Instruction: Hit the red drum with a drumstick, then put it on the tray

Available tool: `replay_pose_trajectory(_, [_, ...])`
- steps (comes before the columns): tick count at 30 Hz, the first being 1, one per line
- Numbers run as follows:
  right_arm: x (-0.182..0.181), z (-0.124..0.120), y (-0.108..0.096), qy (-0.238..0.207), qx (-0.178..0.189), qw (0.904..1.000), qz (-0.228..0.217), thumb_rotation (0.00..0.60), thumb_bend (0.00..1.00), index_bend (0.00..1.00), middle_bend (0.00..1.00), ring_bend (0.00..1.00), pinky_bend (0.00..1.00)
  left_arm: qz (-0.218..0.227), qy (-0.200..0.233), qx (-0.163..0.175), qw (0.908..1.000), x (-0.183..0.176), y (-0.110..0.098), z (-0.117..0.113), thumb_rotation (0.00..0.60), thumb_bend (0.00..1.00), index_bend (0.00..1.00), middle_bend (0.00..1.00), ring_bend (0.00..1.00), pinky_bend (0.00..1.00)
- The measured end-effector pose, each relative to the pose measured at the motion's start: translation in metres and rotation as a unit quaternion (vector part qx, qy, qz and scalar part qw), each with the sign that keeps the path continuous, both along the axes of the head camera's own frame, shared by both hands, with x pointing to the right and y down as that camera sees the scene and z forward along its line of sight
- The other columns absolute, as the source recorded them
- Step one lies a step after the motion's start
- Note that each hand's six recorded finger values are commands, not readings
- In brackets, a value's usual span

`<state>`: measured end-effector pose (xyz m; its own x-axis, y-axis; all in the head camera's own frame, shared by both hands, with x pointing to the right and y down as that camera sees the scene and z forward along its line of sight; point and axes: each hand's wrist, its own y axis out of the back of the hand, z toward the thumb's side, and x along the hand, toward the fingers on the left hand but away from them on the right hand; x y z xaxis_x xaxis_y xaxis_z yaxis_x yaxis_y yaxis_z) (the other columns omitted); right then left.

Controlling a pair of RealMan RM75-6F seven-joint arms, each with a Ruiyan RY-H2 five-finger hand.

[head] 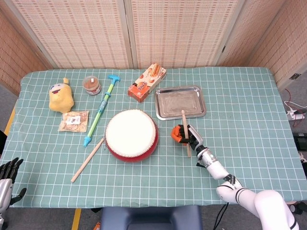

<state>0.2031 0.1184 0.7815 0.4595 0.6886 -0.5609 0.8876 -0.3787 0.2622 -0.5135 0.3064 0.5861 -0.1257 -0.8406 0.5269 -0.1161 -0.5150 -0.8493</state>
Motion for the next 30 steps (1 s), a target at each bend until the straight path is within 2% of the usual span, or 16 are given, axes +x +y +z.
replay_pose_trajectory(6, [0.000,-0.006,0.000,0.009,0.019,0.9997,-0.013,0.600,0.46,0.81,0.75,0.99,1.00,0.000,0.000,-0.001,1.0000,-0.001,0.000,0.001,0.600,0.25,0.00,0.00,0.00,0.00])
replay_pose_trajectory(13, [0.000,-0.023,-0.002,0.029,0.072,0.9958,-0.048,0.600,0.51,0.84,0.81,1.00,1.00,-0.002,0.000,-0.002,1.0000,-0.003,0.001,0.002,0.600,0.25,0.00,0.00,0.00,0.00])
replay_pose_trajectory(16, [0.001,-0.032,-0.005,0.054,0.107,0.9898,-0.076,0.600,0.52,0.86,0.82,1.00,1.00,-0.002,-0.001,-0.002,1.0000,-0.003,0.001,0.002,0.600,0.25,0.00,0.00,0.00,0.00])
replay_pose_trajectory(19, [0.002,-0.043,-0.009,0.091,0.151,0.9781,-0.110,0.600,0.52,0.86,0.83,1.00,1.00,-0.001,-0.001,-0.001,1.0000,-0.003,0.001,0.002,0.600,0.25,0.00,0.00,0.00,0.00])
replay_pose_trajectory(22, [0.001,-0.055,-0.013,0.143,0.205,0.9561,-0.153,0.600,0.52,0.87,0.83,1.00,1.00,0.002,0.000,0.000,1.0000,-0.002,0.000,0.002,0.600,0.25,0.00,0.00,0.00,0.00])
replay_pose_trajectory(25, [-0.003,-0.067,-0.019,0.207,0.261,0.9209,-0.203,0.600,0.52,0.88,0.84,1.00,1.00,0.005,0.002,0.002,1.0000,0.001,-0.002,0.002,0.600,0.25,0.00,0.00,0.00,0.00])
replay_pose_trajectory(28, [-0.009,-0.078,-0.025,0.276,0.318,0.8705,-0.255,0.600,0.52,0.90,0.84,1.00,1.00,0.009,0.005,0.005,0.9999,0.003,-0.004,0.001,0.600,0.25,0.00,0.00,0.00,0.00])
replay_pose_trajectory(29, [-0.013,-0.082,-0.028,0.305,0.339,0.8461,-0.276,0.600,0.52,0.90,0.84,1.00,1.00,0.010,0.005,0.005,0.9999,0.004,-0.004,0.000,0.600,0.25,0.00,0.00,0.00,0.00])
replay_pose_trajectory(30, [-0.016,-0.085,-0.030,0.326,0.355,0.8267,-0.290,0.600,0.52,0.90,0.84,1.00,1.00,0.010,0.005,0.006,0.9999,0.004,-0.005,0.000,0.600,0.25,0.00,0.00,0.00,0.00])
